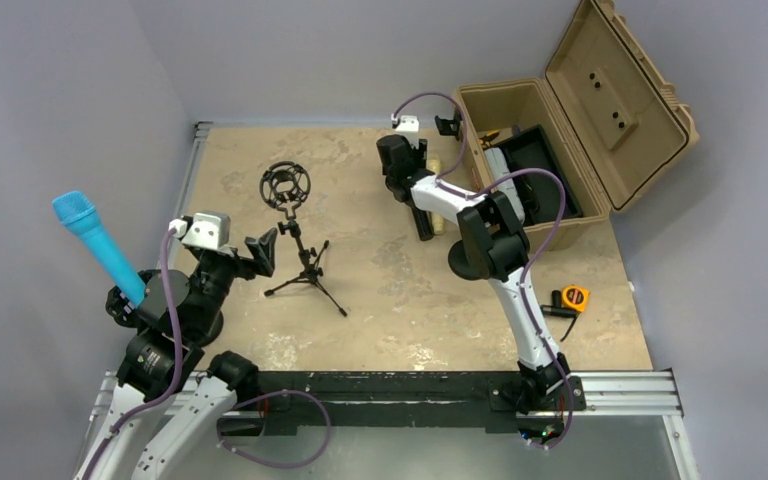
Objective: Remove the microphone from the stand
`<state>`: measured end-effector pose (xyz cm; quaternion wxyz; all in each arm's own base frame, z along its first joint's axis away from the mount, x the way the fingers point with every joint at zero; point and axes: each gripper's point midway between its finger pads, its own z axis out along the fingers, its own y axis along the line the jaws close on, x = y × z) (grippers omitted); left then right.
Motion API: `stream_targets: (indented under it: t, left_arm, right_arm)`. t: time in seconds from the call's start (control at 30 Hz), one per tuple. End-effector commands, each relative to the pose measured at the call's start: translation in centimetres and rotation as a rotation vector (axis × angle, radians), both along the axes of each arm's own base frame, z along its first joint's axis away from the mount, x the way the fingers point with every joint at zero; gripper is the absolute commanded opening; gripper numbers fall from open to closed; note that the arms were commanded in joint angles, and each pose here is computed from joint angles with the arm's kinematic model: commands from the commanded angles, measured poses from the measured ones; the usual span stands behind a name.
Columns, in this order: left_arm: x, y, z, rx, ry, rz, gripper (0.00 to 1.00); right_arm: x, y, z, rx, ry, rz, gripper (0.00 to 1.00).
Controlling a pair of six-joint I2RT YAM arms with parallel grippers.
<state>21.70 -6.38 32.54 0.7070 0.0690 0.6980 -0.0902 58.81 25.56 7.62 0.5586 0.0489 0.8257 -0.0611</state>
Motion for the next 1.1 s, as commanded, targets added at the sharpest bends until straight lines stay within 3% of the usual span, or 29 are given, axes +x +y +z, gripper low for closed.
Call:
stream_targets:
  t: [0.0, 0.3, 0.57, 0.8, 1.07]
  left_arm:
    - [-0.2, -0.3, 1.7, -0.036, -0.031, -0.016, 0.84]
    - [0.0, -0.9, 1.5, -0.027, -0.022, -0.039, 0.84]
    - [0.1, -2.8, 1.2, -0.015, -0.006, -0.136, 0.87]
    - [0.1, -4.4, 0.9, -0.008, 0.005, -0.220, 0.87]
    - [0.6, -4.9, 0.3, 0.004, 0.037, -0.228, 0.86]
  right_arm:
    - [0.9, -0.5, 2.5, 0.019, -0.069, -0.041, 0.62]
    - [0.5, -1.0, 3.6, 0.003, -0.063, -0.051, 0.68]
    - [-2.2, 2.9, 13.2, 0.119, -0.145, 0.155, 0.68]
    - [-8.8, 7.5, 18.0, 0.289, -0.185, 0.551, 0.69]
    - [-22.3, 13.6, 17.4, 0.469, -0.168, 1.301, 0.70]
